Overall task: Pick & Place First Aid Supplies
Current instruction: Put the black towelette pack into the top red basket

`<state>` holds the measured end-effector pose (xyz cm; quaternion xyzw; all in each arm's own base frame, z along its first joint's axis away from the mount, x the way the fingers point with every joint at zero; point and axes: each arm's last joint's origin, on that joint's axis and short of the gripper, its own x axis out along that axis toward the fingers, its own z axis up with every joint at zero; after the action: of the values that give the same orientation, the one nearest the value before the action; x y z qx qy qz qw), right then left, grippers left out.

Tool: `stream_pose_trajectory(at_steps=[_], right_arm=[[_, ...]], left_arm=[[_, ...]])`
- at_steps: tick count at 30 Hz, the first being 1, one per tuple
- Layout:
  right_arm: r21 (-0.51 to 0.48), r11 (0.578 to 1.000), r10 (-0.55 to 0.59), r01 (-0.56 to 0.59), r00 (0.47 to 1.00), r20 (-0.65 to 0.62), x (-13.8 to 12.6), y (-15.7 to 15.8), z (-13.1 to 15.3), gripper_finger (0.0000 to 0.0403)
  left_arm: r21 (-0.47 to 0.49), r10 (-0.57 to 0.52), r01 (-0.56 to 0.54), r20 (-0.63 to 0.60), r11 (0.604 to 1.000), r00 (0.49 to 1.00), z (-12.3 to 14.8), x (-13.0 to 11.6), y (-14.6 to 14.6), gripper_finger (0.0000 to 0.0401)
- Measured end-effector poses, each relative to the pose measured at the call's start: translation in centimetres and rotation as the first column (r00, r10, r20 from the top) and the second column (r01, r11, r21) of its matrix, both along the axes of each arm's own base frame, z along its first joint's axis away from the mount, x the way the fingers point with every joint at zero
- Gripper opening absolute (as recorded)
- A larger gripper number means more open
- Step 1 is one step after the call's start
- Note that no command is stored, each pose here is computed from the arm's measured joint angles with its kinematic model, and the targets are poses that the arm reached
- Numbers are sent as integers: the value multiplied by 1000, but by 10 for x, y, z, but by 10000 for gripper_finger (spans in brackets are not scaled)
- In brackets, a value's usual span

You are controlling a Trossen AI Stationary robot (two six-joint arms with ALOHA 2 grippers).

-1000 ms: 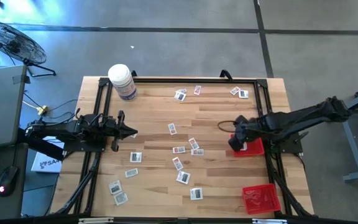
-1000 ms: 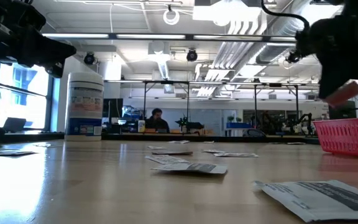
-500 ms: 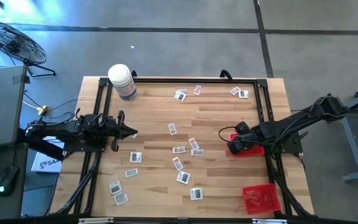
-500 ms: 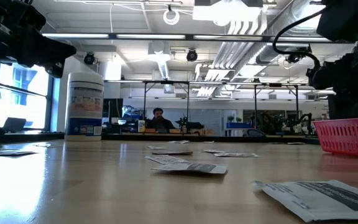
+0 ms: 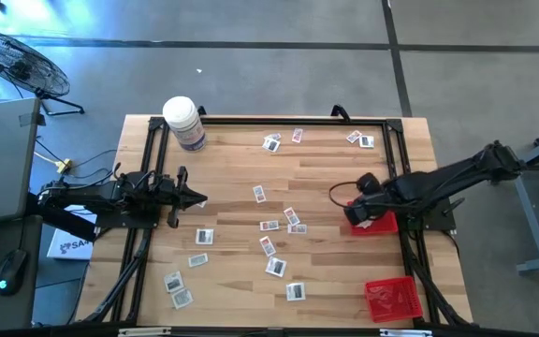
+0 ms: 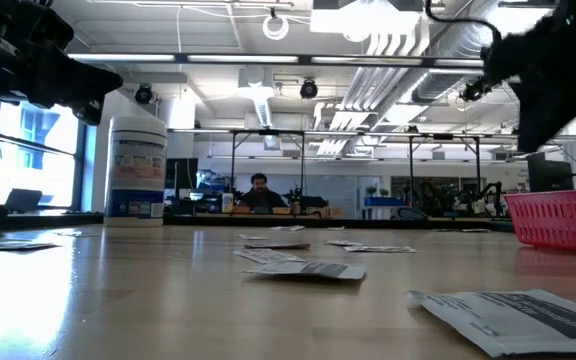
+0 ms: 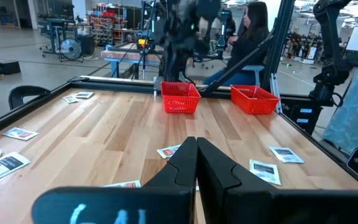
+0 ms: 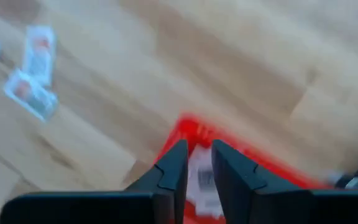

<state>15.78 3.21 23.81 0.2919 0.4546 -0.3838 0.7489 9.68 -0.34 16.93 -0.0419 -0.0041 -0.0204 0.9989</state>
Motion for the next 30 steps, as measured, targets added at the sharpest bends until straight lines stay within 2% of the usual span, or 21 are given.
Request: stream_pose_trajectory(at_steps=[5,9,15,21,25,30], right_arm=[[-129,991,-19,29,997,77,8,-13,28,67],[-185,979,-78,91,994,76,12,-33,28,67],[-191,927,-312,323,946,86,9,-75,7,67],[-154,837,-515,526,851,104,-6,-114,-30,67],[-126,827,-542,549,836,83,-6,-129,-51,52],[-158,848,-519,506,852,-60,7,-148,-63,7]], left_arm=[[0,0,0,0,1000,1000,0,0,0,0],[0,0,0,0,1000,1000,0,0,0,0],[0,0,0,0,1000,1000,0,0,0,0],[0,0,0,0,1000,1000,0,0,0,0],[0,0,0,0,1000,1000,0,0,0,0],[0,0,0,0,1000,1000,0,0,0,0]])
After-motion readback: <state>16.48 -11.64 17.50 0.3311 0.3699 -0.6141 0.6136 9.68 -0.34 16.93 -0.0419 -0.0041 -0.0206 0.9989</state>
